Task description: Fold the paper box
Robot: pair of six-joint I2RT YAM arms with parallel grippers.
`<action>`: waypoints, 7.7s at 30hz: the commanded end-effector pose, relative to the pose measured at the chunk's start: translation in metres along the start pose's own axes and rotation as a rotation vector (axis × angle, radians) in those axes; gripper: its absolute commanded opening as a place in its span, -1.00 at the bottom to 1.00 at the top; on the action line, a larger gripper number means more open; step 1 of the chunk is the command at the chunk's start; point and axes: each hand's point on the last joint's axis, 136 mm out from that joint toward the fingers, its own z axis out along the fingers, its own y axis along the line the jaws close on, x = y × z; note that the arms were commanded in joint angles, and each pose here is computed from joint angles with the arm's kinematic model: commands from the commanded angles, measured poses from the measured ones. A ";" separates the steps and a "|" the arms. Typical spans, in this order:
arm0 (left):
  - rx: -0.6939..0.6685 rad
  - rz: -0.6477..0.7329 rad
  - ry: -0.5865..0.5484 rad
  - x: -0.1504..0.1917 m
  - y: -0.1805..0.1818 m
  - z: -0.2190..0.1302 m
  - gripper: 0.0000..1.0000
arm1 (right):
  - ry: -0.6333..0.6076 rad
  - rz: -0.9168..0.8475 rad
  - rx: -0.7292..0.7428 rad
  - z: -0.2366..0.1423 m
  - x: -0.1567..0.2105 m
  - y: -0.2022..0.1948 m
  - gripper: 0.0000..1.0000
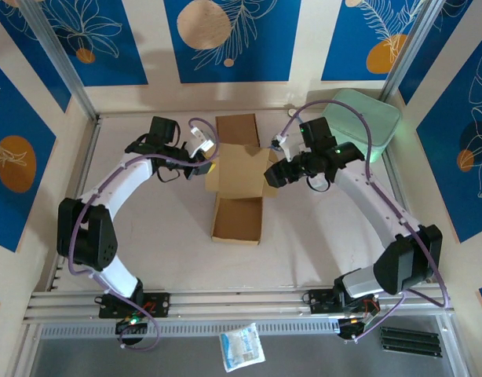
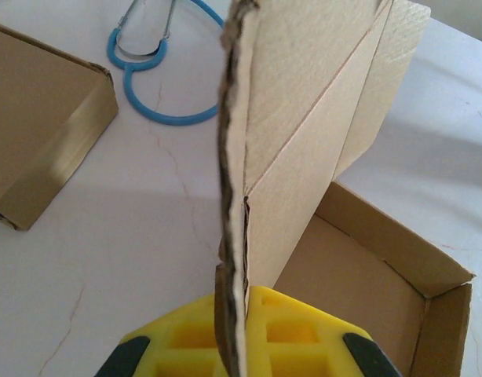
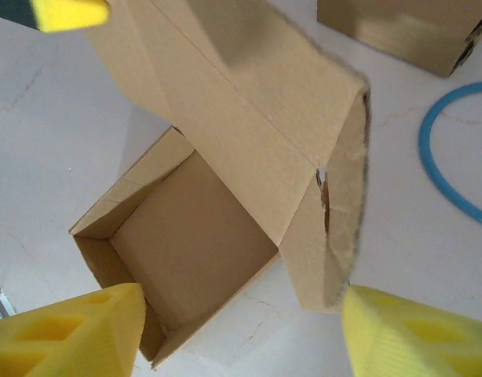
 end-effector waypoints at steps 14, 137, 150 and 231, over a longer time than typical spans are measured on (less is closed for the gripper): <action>0.027 0.052 -0.020 -0.003 -0.009 -0.006 -0.99 | 0.064 -0.165 0.178 0.009 -0.015 -0.022 0.77; -0.312 -0.610 0.008 -0.054 -0.011 0.034 -0.82 | -0.001 0.398 0.491 0.064 -0.046 -0.051 -1.00; -0.296 -0.686 0.007 -0.039 -0.027 0.048 -0.83 | -0.024 0.415 0.492 0.076 -0.010 -0.043 -1.00; -0.249 -0.820 0.144 0.054 -0.036 0.058 -0.32 | 0.163 0.576 0.268 0.071 0.064 -0.026 0.08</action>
